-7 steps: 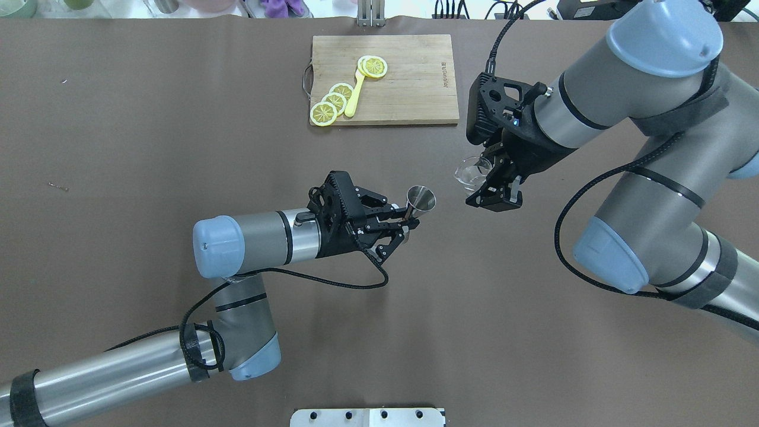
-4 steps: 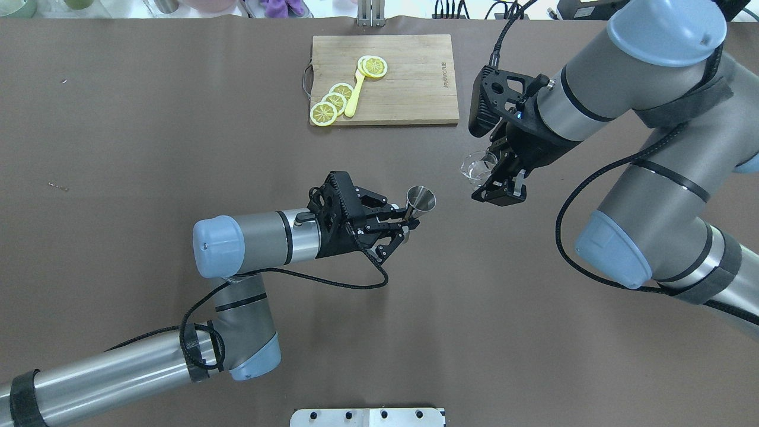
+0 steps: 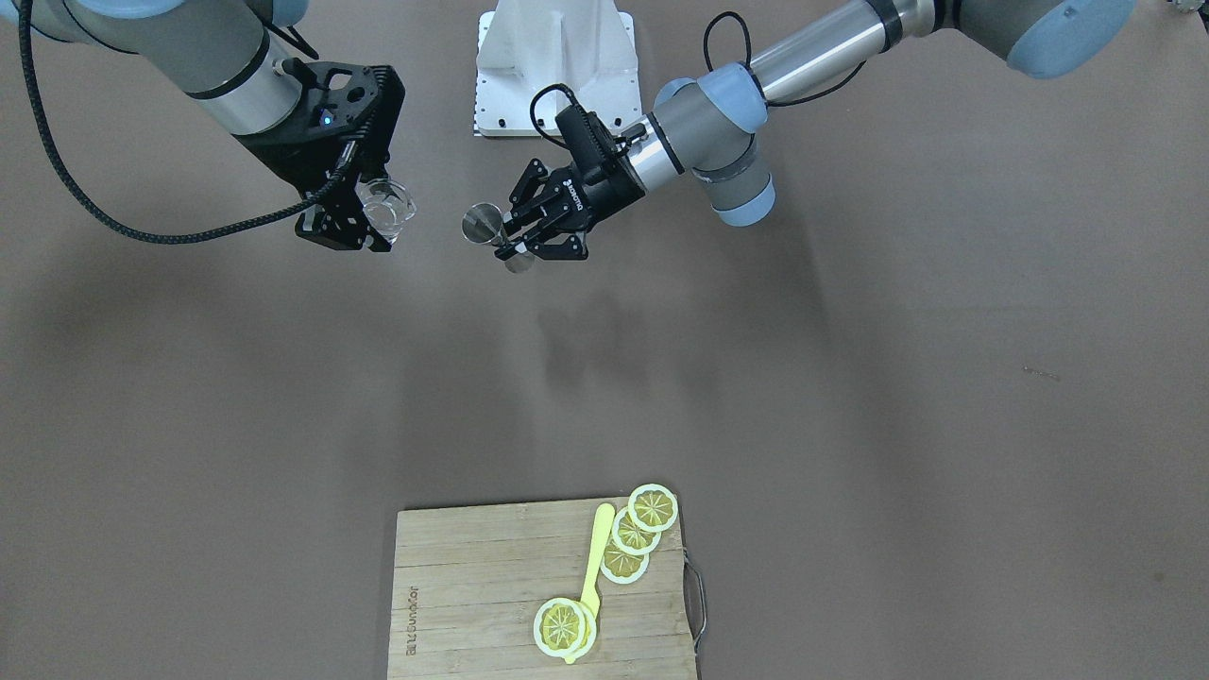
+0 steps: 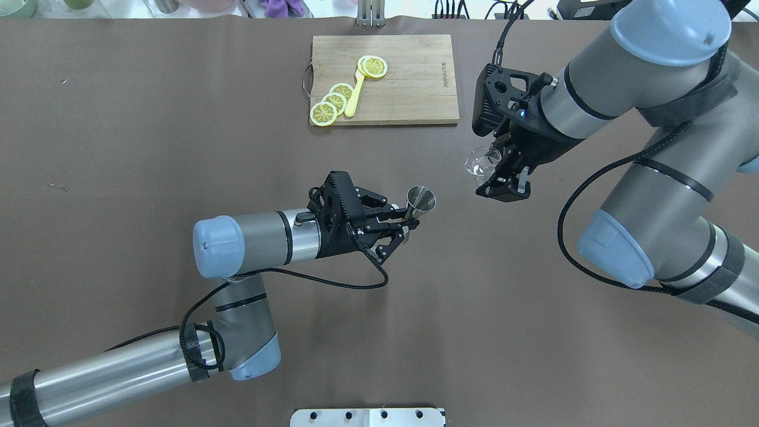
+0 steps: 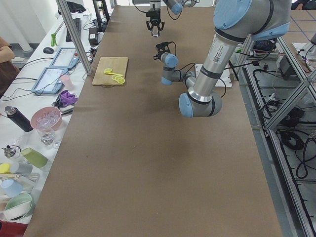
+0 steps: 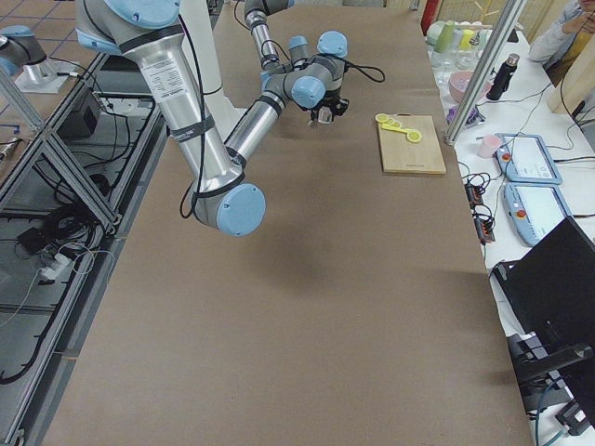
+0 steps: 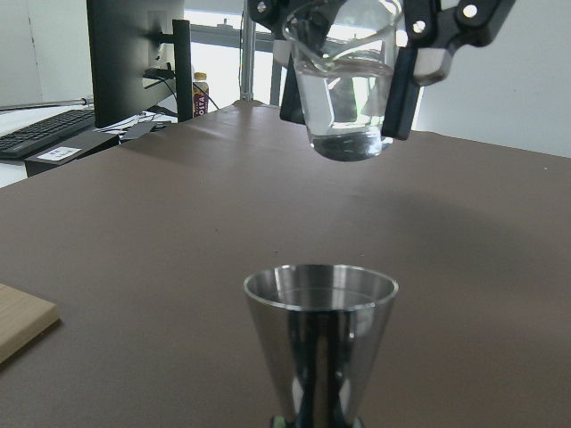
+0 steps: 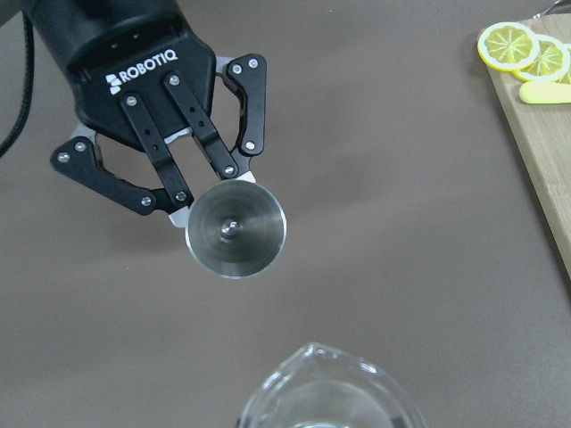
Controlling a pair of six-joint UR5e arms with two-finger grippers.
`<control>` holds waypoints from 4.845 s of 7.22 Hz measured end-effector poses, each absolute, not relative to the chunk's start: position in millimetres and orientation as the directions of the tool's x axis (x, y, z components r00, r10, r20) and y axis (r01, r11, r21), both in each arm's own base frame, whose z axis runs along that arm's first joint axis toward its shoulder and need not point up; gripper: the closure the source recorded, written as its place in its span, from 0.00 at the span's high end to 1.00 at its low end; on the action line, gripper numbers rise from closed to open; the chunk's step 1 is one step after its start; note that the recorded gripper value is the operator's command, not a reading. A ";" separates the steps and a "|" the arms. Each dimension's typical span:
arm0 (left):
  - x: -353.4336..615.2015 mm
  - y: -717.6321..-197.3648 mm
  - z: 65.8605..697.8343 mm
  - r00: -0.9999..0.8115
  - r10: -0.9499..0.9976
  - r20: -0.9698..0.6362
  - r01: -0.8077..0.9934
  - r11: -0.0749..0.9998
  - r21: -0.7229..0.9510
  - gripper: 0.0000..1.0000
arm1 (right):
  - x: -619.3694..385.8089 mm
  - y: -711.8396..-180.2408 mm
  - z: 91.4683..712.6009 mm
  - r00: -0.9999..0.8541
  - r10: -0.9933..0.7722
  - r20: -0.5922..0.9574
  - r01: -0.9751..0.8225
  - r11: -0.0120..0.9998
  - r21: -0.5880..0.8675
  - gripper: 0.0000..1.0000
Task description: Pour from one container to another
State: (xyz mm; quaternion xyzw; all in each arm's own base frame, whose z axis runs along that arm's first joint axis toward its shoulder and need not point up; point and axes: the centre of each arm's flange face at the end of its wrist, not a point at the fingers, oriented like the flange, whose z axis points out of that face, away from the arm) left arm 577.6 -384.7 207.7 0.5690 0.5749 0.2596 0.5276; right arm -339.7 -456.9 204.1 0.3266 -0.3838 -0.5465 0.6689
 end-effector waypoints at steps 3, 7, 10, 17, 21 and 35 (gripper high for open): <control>577.6 -384.7 207.9 0.204 0.928 -0.311 0.380 0.218 0.899 0.00 | -344.7 -453.7 205.1 0.111 -0.984 0.142 0.490 0.179 0.853 0.00; 578.8 -385.2 209.9 0.205 0.928 -0.312 0.377 0.219 0.900 0.00 | -351.3 -455.0 202.2 0.106 -0.984 0.146 0.533 0.180 0.827 0.00; 579.5 -385.5 210.9 0.206 0.928 -0.311 0.375 0.219 0.901 0.00 | -358.4 -456.6 190.2 0.109 -0.985 0.136 0.564 0.174 0.807 0.00; 580.2 -385.7 212.5 0.205 0.928 -0.310 0.374 0.219 0.901 0.00 | -388.2 -442.4 171.6 0.018 -1.000 0.024 0.576 0.030 0.817 0.00; 580.0 -385.6 213.4 0.206 0.928 -0.311 0.374 0.219 0.901 0.00 | -389.7 -442.3 177.5 -0.056 -0.998 -0.041 0.598 -0.067 0.799 0.00; 580.8 -385.9 214.8 0.206 0.927 -0.312 0.371 0.221 0.902 0.00 | -406.8 -458.0 162.5 -0.103 -0.995 -0.002 0.668 -0.070 0.741 0.00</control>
